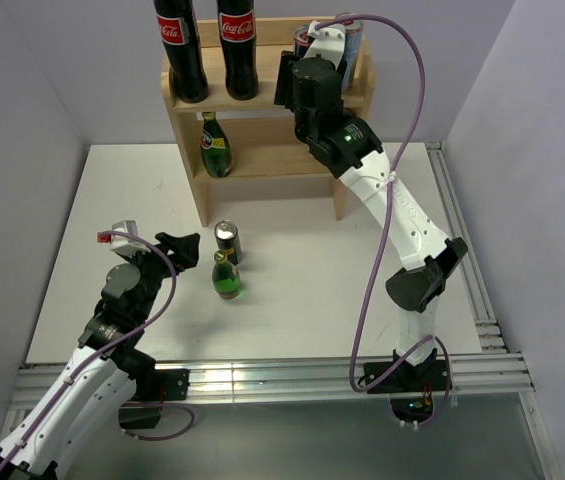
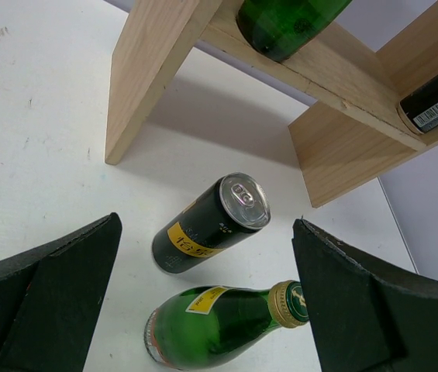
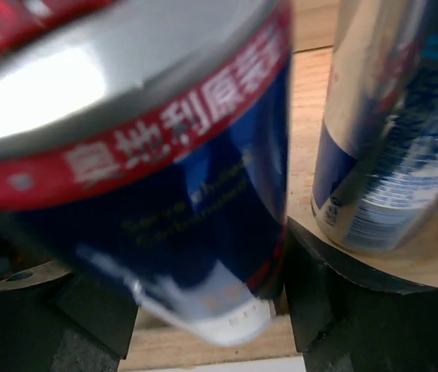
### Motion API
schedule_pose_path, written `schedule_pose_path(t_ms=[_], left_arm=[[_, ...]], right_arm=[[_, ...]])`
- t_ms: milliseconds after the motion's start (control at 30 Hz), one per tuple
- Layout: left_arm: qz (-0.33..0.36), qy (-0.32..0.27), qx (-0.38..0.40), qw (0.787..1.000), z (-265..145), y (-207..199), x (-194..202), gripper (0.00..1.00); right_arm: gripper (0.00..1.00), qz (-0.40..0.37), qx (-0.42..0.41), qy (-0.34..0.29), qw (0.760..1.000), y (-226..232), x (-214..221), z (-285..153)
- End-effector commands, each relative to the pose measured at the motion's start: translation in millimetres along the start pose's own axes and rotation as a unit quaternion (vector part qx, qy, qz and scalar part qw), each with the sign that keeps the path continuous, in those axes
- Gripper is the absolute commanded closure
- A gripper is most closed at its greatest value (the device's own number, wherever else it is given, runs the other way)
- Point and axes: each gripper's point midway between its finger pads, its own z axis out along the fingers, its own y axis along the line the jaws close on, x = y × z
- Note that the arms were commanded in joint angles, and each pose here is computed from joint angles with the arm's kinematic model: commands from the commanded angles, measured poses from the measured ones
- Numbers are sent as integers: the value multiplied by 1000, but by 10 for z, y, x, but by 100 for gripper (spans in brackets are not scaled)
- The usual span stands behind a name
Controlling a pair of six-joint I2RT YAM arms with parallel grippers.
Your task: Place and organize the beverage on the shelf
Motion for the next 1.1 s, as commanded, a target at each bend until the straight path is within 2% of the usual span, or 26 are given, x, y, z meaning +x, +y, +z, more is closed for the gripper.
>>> schedule_pose_path(t_ms=[0,300,767,900,933,967,1000,1067], left_arm=[[4,-13,6,1000,-7,-39,-74,1],[7,-8,5,1000,8,-34,-48,1],[7,-8,3,1000,6,-28,-47,1],[7,-9,3,1000,4,-28,-53,1],[7,-9,2,1000,4,-23,-51,1],[6,-11,3,1000,1,-34,-67,1],[6,-12,3,1000,0,-28,-67,1],[6,-10,3,1000,-2,-27,-59,1]], right_arm=[[28,13,8,-12,1000,9,9,117],[35,12,13,-14,1000,28,87,229],[37,10,21,-24,999,89,146,390],[26,10,23,-16,1000,81,222,385],[10,10,25,-17,1000,63,211,376],[9,9,25,-13,1000,63,251,375],[2,9,26,-13,1000,50,252,372],[0,8,29,-11,999,28,273,359]])
